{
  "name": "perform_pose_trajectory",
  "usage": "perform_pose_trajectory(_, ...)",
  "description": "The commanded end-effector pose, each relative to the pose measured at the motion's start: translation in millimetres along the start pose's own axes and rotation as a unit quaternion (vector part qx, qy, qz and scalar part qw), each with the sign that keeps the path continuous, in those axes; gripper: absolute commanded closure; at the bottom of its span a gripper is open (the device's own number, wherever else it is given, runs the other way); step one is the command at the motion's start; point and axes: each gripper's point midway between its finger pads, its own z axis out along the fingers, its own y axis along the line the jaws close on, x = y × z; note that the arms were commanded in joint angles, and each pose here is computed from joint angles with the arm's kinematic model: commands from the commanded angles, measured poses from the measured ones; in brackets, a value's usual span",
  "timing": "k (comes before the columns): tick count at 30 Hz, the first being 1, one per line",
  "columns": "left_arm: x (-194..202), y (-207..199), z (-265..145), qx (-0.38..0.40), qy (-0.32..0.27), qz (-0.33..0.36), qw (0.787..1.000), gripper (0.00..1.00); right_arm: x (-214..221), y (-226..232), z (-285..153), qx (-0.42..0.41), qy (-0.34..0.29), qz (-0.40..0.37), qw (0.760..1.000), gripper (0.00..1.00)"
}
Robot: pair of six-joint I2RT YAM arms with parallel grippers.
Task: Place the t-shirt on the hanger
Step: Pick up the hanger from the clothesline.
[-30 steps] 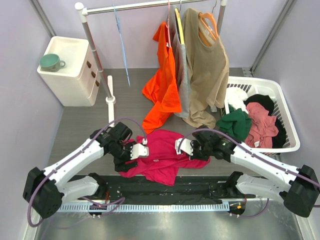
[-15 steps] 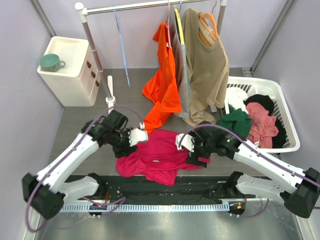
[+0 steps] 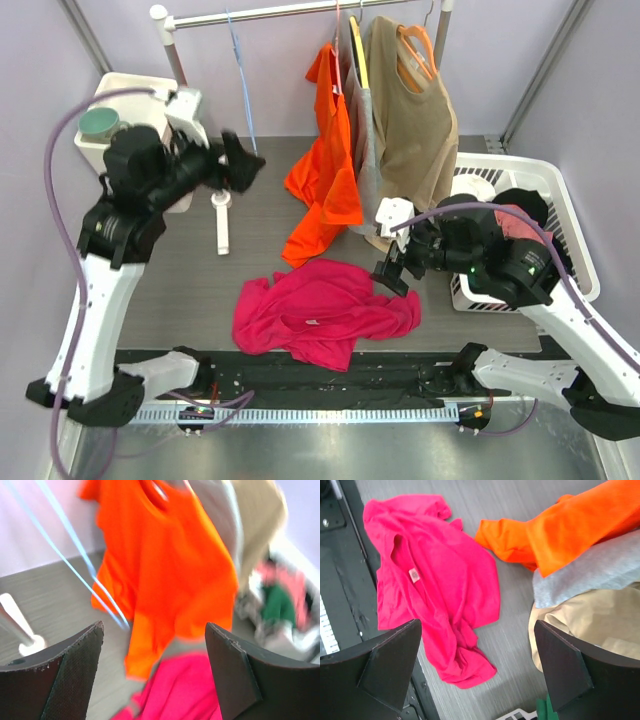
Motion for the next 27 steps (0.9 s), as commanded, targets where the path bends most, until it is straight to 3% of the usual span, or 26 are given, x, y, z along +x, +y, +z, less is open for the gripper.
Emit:
perform_pose_trajectory(1,-60,38,42,-0.028,-0.095,-0.177,0.979,0.19,-20,-16,-9,0.035,-0.027,0.031,0.999,0.00)
perform_pose_trajectory(4,-81,59,61,-0.017,-0.134,-0.192,0.972,0.25,-24,-21,-12,0.044,-0.035,0.036,0.998,0.00)
perform_pose_trajectory(15,-50,77,118,0.013,-0.107,-0.238,0.965,0.36,-28,-26,-17,0.053,-0.043,0.038,0.997,0.00)
perform_pose_trajectory(19,-63,70,123,0.049,-0.133,-0.243,0.960,0.59,-30,-27,-20,0.057,-0.047,0.041,0.996,0.00)
perform_pose_trajectory(23,-64,67,130,0.071,-0.129,-0.246,0.958,0.73,-31,-29,-21,0.059,-0.048,0.043,0.996,0.00)
perform_pose_trajectory(25,-61,71,135,0.063,-0.126,-0.253,0.957,0.74,-32,-30,-22,0.060,-0.049,0.045,0.996,0.00)
perform_pose_trajectory(27,-52,77,139,0.048,-0.116,-0.264,0.956,0.63,-33,-29,-22,0.056,-0.049,0.046,0.996,0.00)
